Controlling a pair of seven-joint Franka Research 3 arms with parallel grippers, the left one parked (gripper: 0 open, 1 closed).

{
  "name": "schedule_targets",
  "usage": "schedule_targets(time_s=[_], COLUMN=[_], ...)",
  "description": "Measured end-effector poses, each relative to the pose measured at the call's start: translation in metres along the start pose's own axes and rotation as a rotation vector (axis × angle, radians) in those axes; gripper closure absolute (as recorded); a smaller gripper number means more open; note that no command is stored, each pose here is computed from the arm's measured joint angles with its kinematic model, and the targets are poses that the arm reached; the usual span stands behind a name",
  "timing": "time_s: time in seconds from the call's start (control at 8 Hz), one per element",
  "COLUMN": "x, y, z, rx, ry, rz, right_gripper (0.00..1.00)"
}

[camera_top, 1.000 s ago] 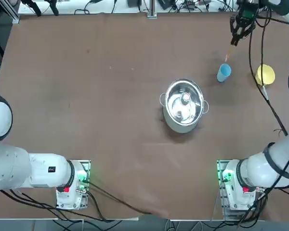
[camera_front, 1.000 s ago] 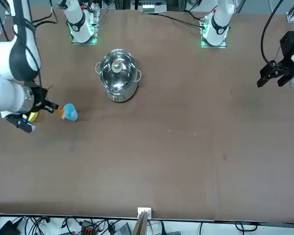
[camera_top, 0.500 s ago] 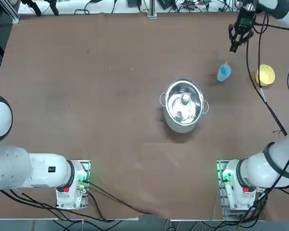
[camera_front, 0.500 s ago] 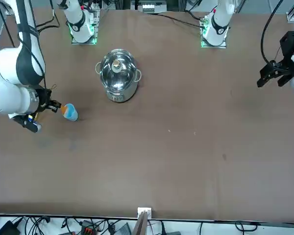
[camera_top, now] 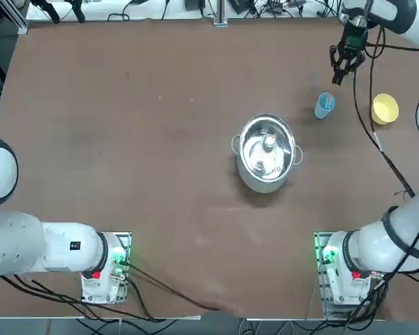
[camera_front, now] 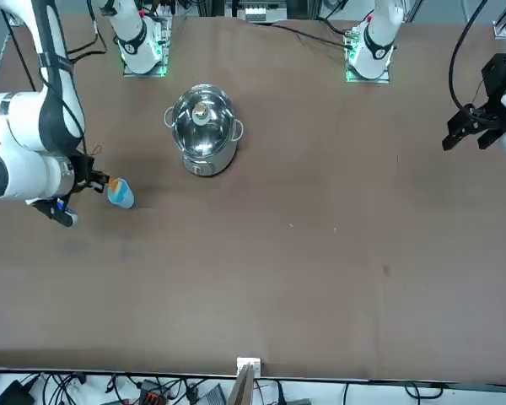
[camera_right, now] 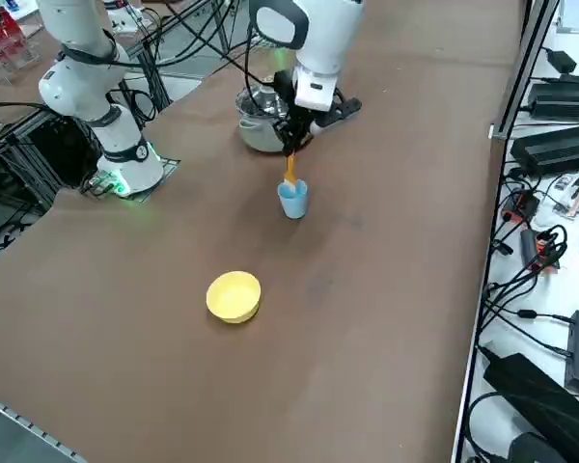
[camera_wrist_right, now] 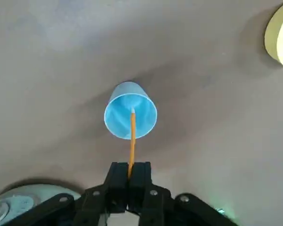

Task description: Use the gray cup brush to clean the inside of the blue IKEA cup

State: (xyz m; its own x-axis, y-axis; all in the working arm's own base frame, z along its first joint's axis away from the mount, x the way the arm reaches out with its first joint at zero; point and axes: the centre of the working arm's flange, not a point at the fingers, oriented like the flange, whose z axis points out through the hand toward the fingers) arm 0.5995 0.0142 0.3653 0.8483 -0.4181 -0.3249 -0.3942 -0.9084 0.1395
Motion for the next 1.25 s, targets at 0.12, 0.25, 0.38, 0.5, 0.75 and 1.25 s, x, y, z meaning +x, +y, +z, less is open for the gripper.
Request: schedule_targets(time_s=[0.12,0.25,0.38,0.5,0.75,1.25], x=[0.004,0.008,0.011,0.013,0.014,0.011], y=[0.004,0.006,0.005,0.004,0.000,-0.010], z=[0.002,0.004,0.005,0.007,0.007,0.006], rx=[-0.003,0.000,0.004,0.007,0.009,0.011], ry=[0.008,0.016,0.025,0.032,0.037,0.045], rz=[0.006,0.011,0.013,0.012,0.009,0.027], right_gripper=[0.97,0.97,0.97,0.97,0.97,0.97])
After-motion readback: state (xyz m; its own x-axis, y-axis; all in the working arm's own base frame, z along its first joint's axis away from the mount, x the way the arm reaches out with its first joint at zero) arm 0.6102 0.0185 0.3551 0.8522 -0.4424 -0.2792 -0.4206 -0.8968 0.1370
